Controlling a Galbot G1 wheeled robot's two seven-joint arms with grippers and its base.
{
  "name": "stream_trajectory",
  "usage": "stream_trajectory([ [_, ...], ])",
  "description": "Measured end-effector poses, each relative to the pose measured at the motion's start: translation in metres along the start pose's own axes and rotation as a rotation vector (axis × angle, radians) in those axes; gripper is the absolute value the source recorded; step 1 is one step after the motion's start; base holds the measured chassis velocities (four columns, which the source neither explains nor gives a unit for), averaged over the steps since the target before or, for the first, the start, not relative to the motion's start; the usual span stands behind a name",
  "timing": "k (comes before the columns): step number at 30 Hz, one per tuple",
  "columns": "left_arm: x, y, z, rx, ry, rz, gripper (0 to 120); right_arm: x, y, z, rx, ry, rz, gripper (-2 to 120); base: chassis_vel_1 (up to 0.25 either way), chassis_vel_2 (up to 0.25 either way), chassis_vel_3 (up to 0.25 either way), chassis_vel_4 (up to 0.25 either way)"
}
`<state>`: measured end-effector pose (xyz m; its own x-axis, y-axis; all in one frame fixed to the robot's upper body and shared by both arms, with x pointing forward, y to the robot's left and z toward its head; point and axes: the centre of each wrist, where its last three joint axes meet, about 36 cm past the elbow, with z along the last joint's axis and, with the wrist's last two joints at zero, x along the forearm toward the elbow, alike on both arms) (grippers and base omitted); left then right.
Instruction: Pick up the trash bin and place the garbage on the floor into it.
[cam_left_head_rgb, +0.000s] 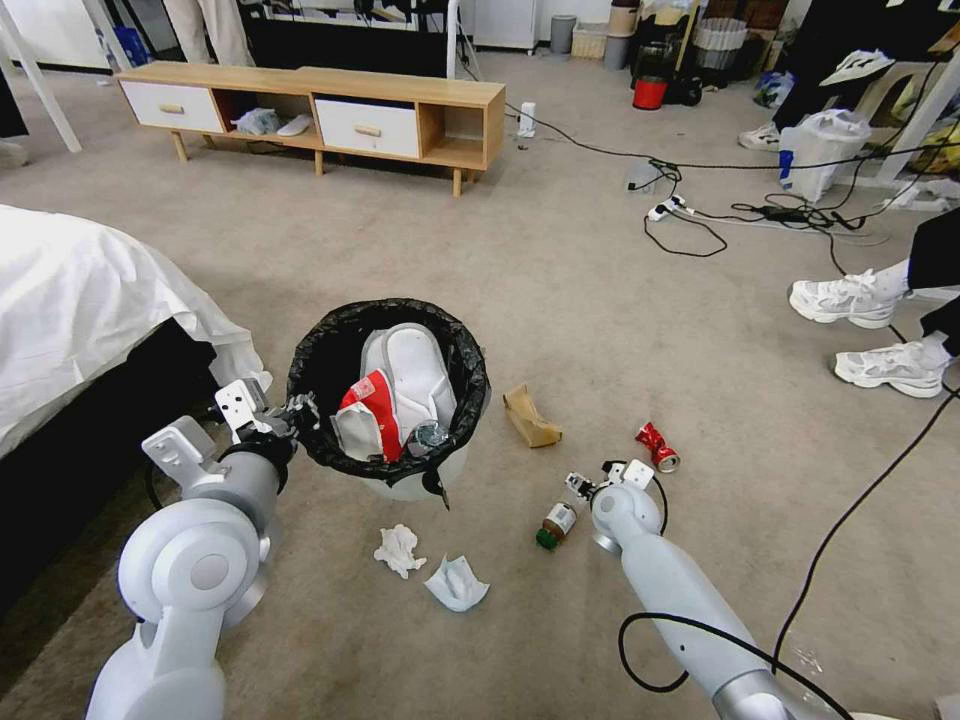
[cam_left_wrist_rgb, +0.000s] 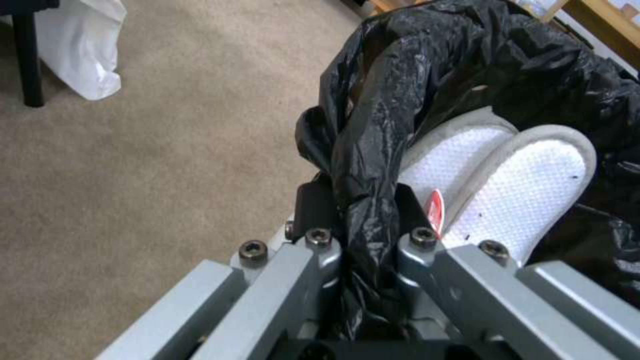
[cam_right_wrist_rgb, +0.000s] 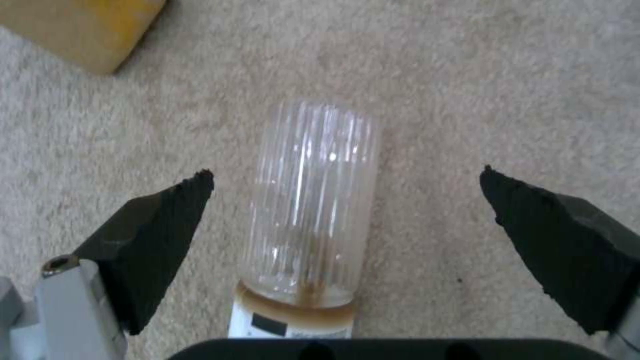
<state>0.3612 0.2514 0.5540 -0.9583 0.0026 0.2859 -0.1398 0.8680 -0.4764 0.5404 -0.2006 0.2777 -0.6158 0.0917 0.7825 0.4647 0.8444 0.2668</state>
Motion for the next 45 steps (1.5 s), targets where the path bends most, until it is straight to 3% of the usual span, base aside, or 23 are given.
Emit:
stream_trajectory([
  [26,0.002,0.001,0.001,0.004,-0.003,-0.001,4,-0.014,0.010,0.015,0.046,-0.016,0.016,98,0.000,0.000,0.000,0.000],
  [32,0.001,0.001,0.002,0.006,-0.003,-0.002,4,-0.017,0.009,0.018,0.060,-0.018,0.022,80,0.000,0.000,0.000,0.000],
  [34,0.001,0.000,0.002,0.008,-0.003,-0.002,4,-0.019,0.009,0.020,0.068,-0.017,0.025,67,0.000,0.000,0.000,0.000],
  [36,0.001,0.000,0.002,0.008,-0.003,-0.002,4,-0.019,0.010,0.021,0.071,-0.016,0.026,64,0.000,0.000,0.000,0.000],
  [37,0.001,0.000,0.002,0.008,-0.004,-0.002,4,-0.020,0.010,0.022,0.077,-0.015,0.026,56,0.000,0.000,0.000,0.000],
  [45,0.002,0.001,0.002,0.009,-0.006,-0.003,4,-0.020,0.013,0.026,0.093,-0.017,0.022,36,0.000,0.000,0.000,0.000],
])
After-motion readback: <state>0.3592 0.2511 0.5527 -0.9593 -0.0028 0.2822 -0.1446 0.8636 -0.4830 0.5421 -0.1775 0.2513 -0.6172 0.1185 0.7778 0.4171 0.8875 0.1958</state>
